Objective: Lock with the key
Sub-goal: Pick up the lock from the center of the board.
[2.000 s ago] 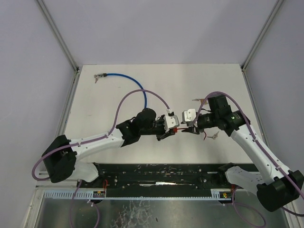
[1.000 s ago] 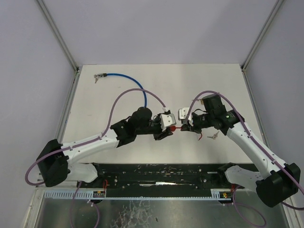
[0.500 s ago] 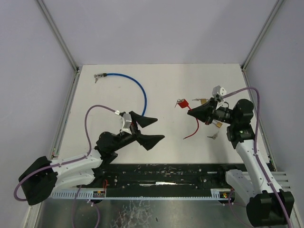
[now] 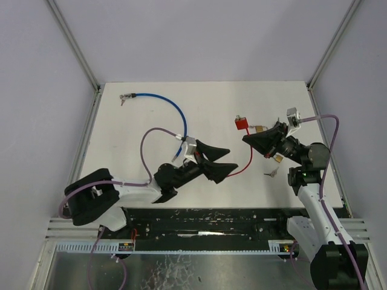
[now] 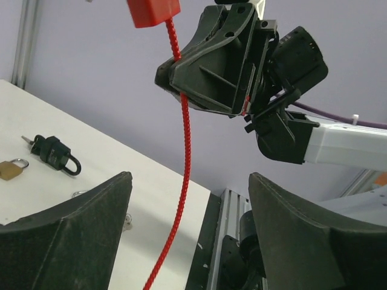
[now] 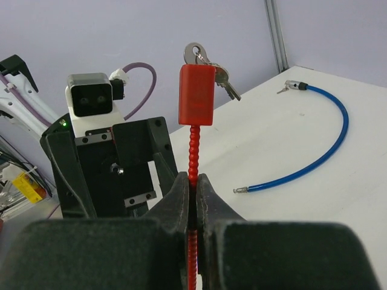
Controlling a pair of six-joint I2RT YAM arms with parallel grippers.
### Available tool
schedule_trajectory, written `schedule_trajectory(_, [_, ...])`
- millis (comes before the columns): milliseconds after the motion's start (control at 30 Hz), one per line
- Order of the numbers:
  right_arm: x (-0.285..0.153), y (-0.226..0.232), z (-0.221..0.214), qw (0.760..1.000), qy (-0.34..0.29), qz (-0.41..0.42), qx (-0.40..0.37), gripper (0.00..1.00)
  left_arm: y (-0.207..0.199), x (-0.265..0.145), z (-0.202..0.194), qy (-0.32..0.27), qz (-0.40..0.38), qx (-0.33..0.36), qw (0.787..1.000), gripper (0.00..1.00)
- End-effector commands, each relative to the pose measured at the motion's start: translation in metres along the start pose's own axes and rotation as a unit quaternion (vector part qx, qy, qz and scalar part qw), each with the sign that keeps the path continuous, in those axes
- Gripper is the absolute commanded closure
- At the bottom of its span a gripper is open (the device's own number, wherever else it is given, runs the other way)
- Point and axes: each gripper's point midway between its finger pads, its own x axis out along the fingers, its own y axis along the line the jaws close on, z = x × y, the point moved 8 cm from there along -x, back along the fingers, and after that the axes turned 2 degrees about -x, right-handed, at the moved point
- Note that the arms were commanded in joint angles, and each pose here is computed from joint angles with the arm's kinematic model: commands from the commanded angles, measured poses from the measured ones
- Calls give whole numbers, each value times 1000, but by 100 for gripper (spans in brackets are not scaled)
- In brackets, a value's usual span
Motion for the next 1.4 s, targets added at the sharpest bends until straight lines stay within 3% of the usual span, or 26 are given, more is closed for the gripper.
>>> schedule_trajectory(0, [0, 7, 11, 999, -28, 6, -32, 100, -12, 32, 9, -58, -21, 19, 998, 28])
schedule_trajectory(400, [0, 9, 11, 999, -24, 13, -28, 100, 4, 73, -14, -7, 18, 17, 1000, 53])
schedule_trajectory(833, [0, 11, 11, 999, -23, 17, -30, 100, 7, 97, -25, 20, 5, 27, 999, 76])
schedule_trajectory(867, [-1, 11, 10, 999, -22, 17, -30, 100, 6, 98, -25, 22, 0, 30, 999, 80])
schedule_trajectory(933, [-1, 11, 10, 999, -22, 18, -35, 100, 4, 99, -24, 26, -14, 45, 999, 99])
schedule_trajectory(967, [-1, 11, 9, 999, -18, 16, -35, 99, 2, 98, -24, 27, -22, 55, 998, 99])
schedule_trajectory(1033, [-1, 11, 12, 998, -3, 16, -60, 83, 3, 93, -22, 31, -28, 85, 996, 99])
schedule_trajectory(1167, [-10, 15, 14, 988, 67, -10, -136, 32, 14, 73, -25, 70, -13, 172, 983, 99])
schedule_trajectory(1267, [-21, 19, 19, 968, 108, -38, -224, 16, 29, 55, -33, 137, -1, 270, 953, 99])
schedule_trajectory(1367, [-28, 23, 18, 956, 141, -36, -255, 14, 40, 37, -34, 207, 2, 345, 916, 100])
